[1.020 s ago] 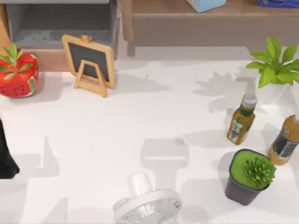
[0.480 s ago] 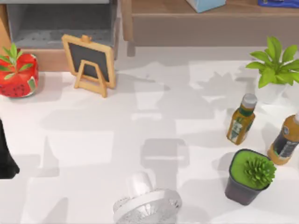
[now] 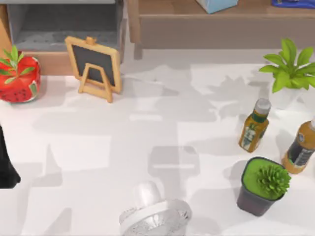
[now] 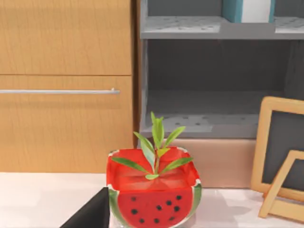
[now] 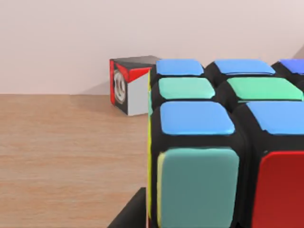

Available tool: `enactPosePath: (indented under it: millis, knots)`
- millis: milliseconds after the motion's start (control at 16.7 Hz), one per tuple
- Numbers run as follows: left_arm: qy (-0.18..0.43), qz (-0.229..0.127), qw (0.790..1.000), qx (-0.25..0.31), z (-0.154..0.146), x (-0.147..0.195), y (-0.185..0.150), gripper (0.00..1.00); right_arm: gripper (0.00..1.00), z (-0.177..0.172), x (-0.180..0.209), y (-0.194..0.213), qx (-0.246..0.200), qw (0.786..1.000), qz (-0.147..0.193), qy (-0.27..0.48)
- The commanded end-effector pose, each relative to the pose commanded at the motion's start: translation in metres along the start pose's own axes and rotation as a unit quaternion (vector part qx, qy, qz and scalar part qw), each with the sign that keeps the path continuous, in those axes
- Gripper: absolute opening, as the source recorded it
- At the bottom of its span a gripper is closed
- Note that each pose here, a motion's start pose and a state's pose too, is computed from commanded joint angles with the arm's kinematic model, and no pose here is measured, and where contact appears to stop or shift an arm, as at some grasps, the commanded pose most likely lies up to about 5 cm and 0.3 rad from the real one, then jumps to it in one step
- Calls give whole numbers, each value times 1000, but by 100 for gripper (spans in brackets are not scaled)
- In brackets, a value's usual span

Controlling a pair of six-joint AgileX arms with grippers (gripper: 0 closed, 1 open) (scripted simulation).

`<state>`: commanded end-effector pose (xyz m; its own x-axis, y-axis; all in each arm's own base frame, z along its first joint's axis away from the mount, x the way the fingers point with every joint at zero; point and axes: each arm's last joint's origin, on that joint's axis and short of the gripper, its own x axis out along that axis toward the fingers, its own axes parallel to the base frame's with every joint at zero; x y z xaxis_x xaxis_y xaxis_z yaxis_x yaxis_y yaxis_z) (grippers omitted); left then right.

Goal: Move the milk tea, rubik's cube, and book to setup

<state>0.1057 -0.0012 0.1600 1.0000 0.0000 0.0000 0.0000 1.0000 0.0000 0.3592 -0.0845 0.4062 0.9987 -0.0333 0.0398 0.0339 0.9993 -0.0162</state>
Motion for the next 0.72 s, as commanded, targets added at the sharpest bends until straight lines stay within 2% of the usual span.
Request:
enactPosePath:
  millis: [240,480,720]
  knots:
    - [0,0,1000,0,0,0,0,100,0,4,35,0,-8,1000,-14,-16]
    - [0,0,1000,0,0,0,0,100,0,7,68,2,-5,1000,-4,-10]
    - [0,0,1000,0,0,0,0,100,0,-10,89,-2,7,1000,9,20]
